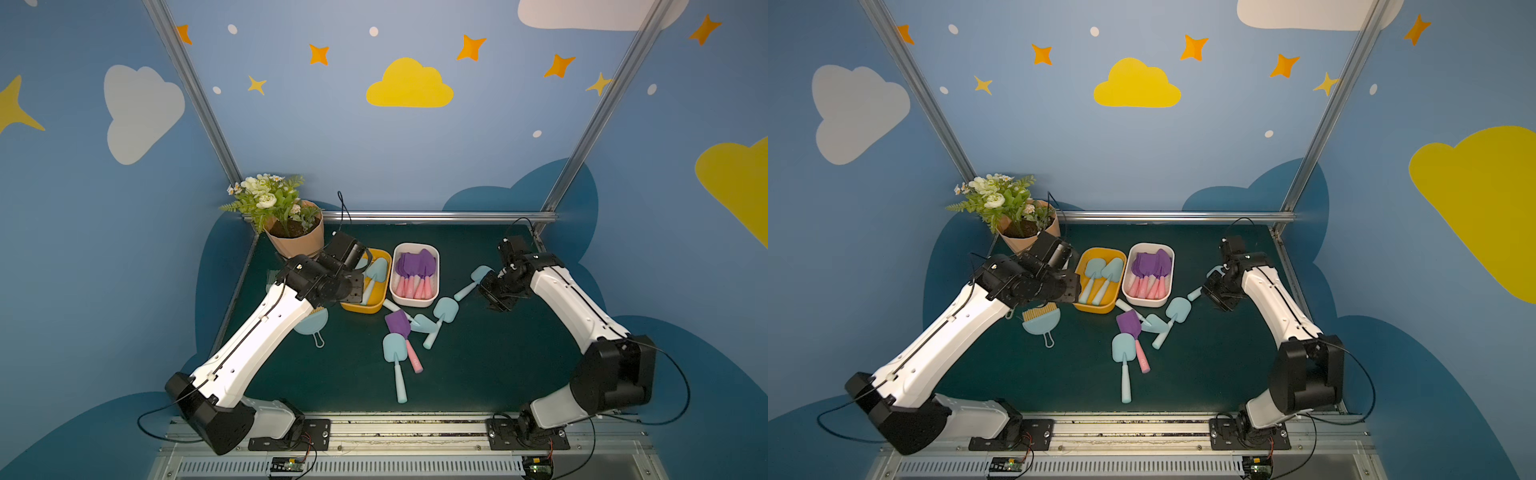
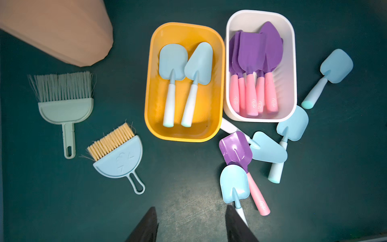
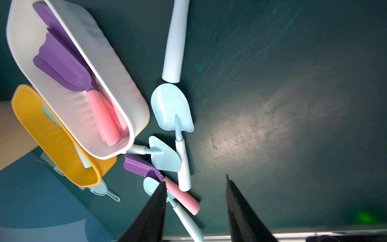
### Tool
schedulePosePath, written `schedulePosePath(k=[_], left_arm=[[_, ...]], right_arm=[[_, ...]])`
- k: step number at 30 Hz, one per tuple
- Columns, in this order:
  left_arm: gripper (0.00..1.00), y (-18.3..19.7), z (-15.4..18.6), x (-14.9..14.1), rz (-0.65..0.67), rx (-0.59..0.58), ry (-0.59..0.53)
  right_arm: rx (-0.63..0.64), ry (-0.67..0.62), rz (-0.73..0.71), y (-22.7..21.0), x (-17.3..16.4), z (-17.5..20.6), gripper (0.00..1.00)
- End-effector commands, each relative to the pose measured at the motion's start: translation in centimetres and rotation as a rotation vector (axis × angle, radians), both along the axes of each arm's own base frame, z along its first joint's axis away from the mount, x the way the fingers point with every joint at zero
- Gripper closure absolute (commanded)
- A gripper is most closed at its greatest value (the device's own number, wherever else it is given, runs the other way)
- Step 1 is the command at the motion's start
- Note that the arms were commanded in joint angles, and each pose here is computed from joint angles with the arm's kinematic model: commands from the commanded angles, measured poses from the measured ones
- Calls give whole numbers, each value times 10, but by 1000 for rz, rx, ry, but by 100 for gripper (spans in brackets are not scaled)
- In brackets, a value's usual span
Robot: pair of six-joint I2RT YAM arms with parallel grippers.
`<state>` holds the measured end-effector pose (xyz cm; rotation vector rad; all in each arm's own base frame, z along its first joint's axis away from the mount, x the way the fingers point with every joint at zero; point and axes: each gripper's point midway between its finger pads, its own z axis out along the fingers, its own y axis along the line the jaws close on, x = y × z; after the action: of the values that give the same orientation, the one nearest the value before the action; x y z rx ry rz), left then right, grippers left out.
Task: Sort the small shovels by color and place them into the storage box
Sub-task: Place the shovel in the storage box, then pick up the shovel from the center of the board.
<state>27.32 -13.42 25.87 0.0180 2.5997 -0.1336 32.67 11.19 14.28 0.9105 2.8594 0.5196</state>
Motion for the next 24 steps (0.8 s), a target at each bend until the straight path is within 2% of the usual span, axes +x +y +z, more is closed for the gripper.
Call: schedulePosePath(k=[1,5,11,24], left_arm=[[57,11,-7,-13,57,-40,-3],[56,26,-16,-35,97,-67,12],[55,41,-20,-52,114,-64,27],[52,44,-25,-55,122,-69,40]], right_arm=[[50,36,3,11,21,-11,52],[39,62,-2,14,41,-30,52],[24,79,-4,16,62,-44,51],[1,188,-57,17,71,-82,51]])
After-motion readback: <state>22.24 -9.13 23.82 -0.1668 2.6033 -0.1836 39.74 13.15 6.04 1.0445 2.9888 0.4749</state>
